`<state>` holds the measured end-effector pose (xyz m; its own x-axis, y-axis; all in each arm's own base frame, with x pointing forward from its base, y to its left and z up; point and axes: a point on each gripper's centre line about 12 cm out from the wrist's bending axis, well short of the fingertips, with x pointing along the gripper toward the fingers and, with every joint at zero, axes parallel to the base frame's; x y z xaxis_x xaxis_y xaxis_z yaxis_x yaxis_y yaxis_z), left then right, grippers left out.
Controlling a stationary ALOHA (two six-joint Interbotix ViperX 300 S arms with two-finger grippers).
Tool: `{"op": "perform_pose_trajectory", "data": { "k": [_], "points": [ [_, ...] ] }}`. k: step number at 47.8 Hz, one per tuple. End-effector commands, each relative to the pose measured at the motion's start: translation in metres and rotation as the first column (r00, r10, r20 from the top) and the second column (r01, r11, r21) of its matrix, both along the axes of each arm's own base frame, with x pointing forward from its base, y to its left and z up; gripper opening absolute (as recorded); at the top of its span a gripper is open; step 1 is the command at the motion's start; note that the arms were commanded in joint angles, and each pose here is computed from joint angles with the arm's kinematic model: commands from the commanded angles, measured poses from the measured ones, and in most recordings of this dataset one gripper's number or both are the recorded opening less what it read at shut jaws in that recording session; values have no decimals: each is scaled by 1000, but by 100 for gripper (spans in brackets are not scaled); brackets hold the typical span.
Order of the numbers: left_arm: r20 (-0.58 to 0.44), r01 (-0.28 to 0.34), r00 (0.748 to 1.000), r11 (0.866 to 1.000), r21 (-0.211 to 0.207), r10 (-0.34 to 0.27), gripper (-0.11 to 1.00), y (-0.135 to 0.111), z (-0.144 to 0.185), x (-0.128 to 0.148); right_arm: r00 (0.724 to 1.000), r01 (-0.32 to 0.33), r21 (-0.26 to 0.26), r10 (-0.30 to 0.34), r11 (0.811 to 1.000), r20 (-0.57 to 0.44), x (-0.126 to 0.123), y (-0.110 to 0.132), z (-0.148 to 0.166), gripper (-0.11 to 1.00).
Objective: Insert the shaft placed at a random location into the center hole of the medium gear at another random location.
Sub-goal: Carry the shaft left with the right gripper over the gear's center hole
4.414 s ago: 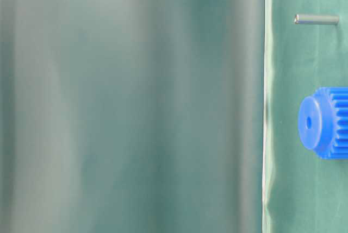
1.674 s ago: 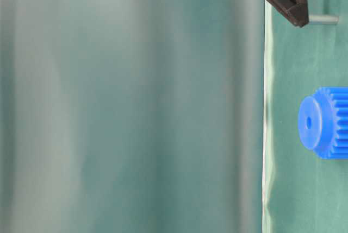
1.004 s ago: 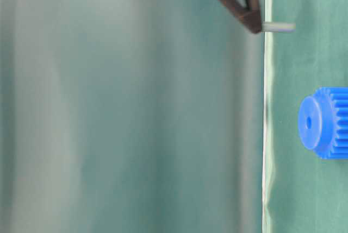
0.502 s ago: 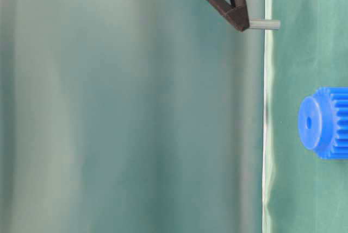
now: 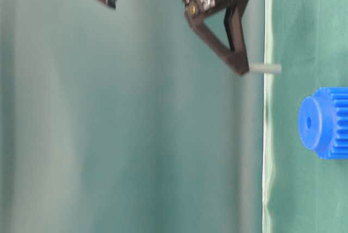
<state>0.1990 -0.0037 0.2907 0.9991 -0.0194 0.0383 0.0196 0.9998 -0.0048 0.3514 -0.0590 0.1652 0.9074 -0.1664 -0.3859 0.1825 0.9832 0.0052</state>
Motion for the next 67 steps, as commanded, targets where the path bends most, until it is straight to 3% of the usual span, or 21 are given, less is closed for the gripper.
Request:
{"op": "perform_pose_trajectory", "data": {
  "k": [1,16,39,67],
  "points": [
    [18,0,1000,1000,1,0,0,0,8,2,999,-14,-16,15,1000,34,20,1,14,14],
    [18,0,1000,1000,1,0,0,0,8,2,999,-30,-16,31,999,30,50,2,15,14],
    [18,0,1000,1000,1,0,0,0,8,2,999,-32,-17,33,999,27,53,2,13,14],
    [17,0,1000,1000,1,0,0,0,8,3,1000,-24,-6,24,1000,-18,61,0,-24,14]
  ]
}}
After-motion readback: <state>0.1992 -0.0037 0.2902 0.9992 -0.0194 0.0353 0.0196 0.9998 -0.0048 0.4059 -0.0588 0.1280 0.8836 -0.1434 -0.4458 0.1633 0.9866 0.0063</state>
